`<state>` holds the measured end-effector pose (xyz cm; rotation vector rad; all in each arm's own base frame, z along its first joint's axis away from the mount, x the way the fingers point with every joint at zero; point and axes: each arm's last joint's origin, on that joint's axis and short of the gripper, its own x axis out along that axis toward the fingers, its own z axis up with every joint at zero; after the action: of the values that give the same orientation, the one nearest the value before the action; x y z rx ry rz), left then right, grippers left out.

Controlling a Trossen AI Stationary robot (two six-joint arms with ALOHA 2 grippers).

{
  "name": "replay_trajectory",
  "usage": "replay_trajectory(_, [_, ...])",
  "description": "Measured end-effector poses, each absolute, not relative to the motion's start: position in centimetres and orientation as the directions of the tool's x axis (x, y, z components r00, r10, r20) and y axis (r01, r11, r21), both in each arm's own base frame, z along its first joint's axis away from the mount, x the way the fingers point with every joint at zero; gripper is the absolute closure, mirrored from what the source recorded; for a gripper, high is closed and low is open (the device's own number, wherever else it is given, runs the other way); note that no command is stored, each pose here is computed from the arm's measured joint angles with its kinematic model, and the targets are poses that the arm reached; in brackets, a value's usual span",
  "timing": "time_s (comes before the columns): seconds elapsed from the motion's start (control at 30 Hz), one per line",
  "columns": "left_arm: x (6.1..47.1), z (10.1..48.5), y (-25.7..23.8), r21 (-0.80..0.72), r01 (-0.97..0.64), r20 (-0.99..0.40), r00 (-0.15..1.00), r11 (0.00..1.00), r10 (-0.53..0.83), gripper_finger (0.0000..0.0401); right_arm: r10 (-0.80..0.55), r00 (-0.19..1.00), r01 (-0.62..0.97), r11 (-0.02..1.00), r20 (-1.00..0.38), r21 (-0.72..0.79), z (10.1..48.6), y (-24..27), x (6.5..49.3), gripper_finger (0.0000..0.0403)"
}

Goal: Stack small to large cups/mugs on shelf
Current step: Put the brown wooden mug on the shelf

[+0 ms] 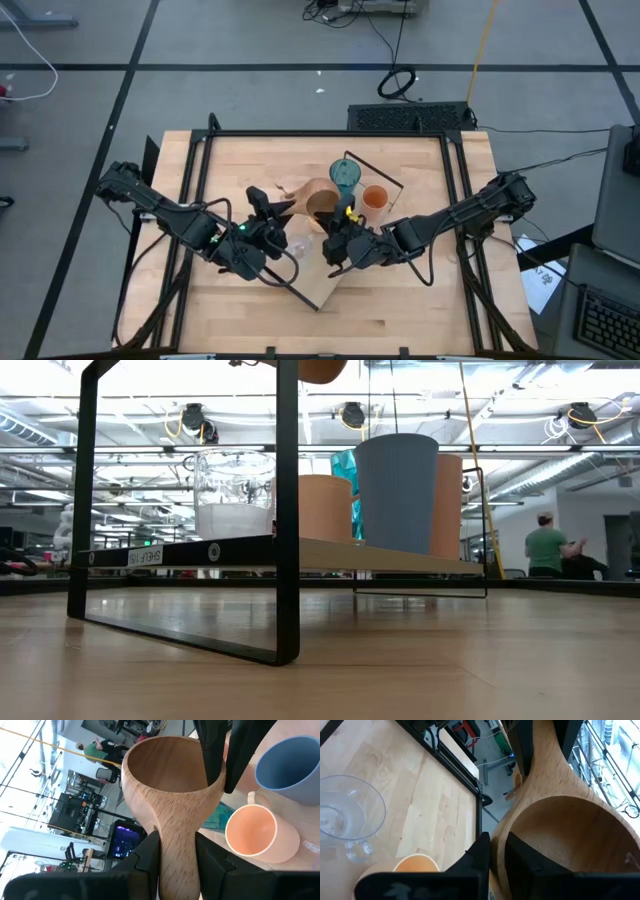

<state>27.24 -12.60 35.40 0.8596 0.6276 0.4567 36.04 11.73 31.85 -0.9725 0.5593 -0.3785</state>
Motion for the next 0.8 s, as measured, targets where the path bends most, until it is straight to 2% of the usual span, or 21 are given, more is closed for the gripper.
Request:
replay_trajectory(0.17, [27.3, 35.4, -12.6, 0.778, -0.146, -0.328, 0.735, 0.611, 0.594, 0.0293, -0.531, 0.8, 0.066, 0.539, -0.278, -0.84, 31.8, 11.8, 36.0, 0.0377])
replay_trajectory(0.43, [27.0, 35.8, -12.8, 0.704, -0.185, -0.339, 0.761, 0.686, 0.553, 0.0204, -0.525, 0.807, 0.099, 0.572, -0.271, -0.814, 31.9, 12.5, 35.8, 0.0384])
replay_trajectory(0.53, [26.3, 36.5, -12.8, 0.675, -0.2, -0.334, 0.776, 0.711, 0.535, 0.0183, -0.521, 0.812, 0.125, 0.595, -0.263, -0.794, 32.1, 12.7, 35.6, 0.0384])
replay_trajectory(0.8, [23.4, 38.4, -12.9, 0.587, -0.194, -0.334, 0.827, 0.786, 0.453, 0.0185, -0.508, 0.825, 0.208, 0.679, -0.246, -0.704, 33.3, 12.9, 34.7, 0.0384])
